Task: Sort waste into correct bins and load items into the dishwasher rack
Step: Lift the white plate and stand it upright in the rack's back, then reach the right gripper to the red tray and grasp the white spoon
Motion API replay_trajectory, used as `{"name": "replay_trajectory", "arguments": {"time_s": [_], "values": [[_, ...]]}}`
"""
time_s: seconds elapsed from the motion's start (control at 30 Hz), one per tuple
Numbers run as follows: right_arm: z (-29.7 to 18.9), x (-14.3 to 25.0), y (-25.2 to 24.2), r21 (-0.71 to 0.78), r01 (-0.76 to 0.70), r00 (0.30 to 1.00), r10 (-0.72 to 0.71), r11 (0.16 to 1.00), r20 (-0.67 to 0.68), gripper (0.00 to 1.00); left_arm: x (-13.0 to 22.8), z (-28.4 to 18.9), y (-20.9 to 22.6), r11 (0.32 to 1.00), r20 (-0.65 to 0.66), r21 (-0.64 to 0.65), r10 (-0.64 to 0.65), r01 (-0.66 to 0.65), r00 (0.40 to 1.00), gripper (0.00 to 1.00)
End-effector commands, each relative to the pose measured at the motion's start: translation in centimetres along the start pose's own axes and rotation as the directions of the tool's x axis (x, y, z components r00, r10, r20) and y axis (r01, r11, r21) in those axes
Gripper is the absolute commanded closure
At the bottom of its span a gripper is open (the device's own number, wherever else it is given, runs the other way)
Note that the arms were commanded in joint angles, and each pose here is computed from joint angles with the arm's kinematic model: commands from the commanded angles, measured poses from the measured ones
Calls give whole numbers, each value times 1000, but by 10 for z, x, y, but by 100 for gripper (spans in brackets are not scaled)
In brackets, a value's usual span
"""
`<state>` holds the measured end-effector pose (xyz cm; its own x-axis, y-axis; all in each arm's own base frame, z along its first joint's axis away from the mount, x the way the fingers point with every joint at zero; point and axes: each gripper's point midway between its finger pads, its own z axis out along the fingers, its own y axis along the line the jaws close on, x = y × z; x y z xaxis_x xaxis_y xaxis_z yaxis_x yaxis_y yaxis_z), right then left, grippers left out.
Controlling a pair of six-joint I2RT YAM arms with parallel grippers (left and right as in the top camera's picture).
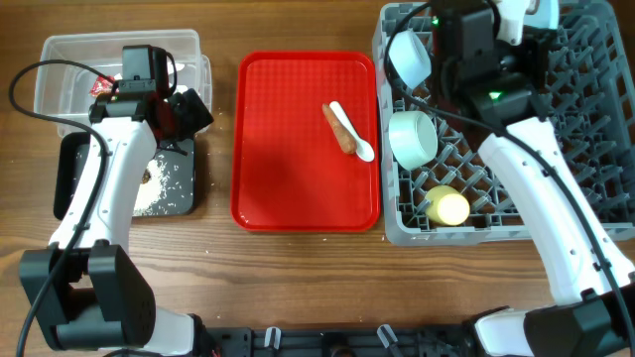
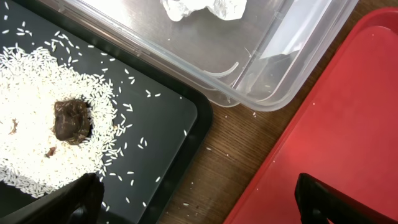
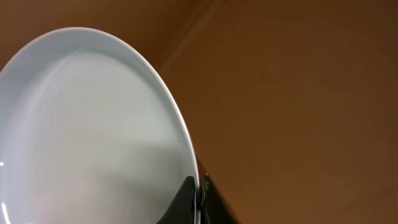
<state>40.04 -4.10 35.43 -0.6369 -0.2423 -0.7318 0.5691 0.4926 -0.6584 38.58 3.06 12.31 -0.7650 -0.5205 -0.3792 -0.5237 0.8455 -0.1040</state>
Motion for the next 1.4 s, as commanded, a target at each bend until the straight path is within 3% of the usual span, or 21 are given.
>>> {"name": "replay_trajectory", "arguments": {"time_s": [0.0,0.17,0.3,0.47,0.5,0.53,0.63,0.77,1.03,1.23,1.3,1.37], "values": [[19,14,15,7,132,990,-131,991,-45,96,-8,-10,-1,1000,32,10,-7,6,999,0],[42,31,81,-153,327,940,-338,932,-45,96,-8,-10,-1,1000,32,10,-6,6,999,0],[47,38,125,-257,347,932,-362,902,-13,96,-8,-10,-1,1000,32,10,-7,6,999,0],[52,47,139,-266,376,918,-395,888,-23,92,-8,-10,-1,1000,32,10,-7,6,999,0],[50,47,145,-302,371,920,-392,878,-10,64,-8,-10,-1,1000,32,10,-7,6,999,0],[47,48,153,-348,363,923,-385,864,6,46,-9,-10,-1,1000,33,10,-7,6,999,0],[43,47,163,-405,310,942,-336,860,9,30,-8,-10,-1,1000,32,10,-7,6,999,0],[27,30,149,-420,222,972,-236,880,20,21,-8,-10,-1,1000,32,10,-7,6,999,0],[-23,-12,120,-625,96,993,-30,774,115,22,-8,-10,-1,1000,32,10,-7,6,999,0],[-72,-2,169,-879,34,998,22,476,50,44,-8,-10,-1,1000,32,10,-7,6,999,0],[-77,4,183,-900,-7,1000,17,435,0,45,-8,-10,-1,1000,32,10,-6,6,999,0],[-100,11,201,-939,15,1000,-16,342,10,45,-8,-10,-1,1000,32,10,-7,6,999,0]]}}
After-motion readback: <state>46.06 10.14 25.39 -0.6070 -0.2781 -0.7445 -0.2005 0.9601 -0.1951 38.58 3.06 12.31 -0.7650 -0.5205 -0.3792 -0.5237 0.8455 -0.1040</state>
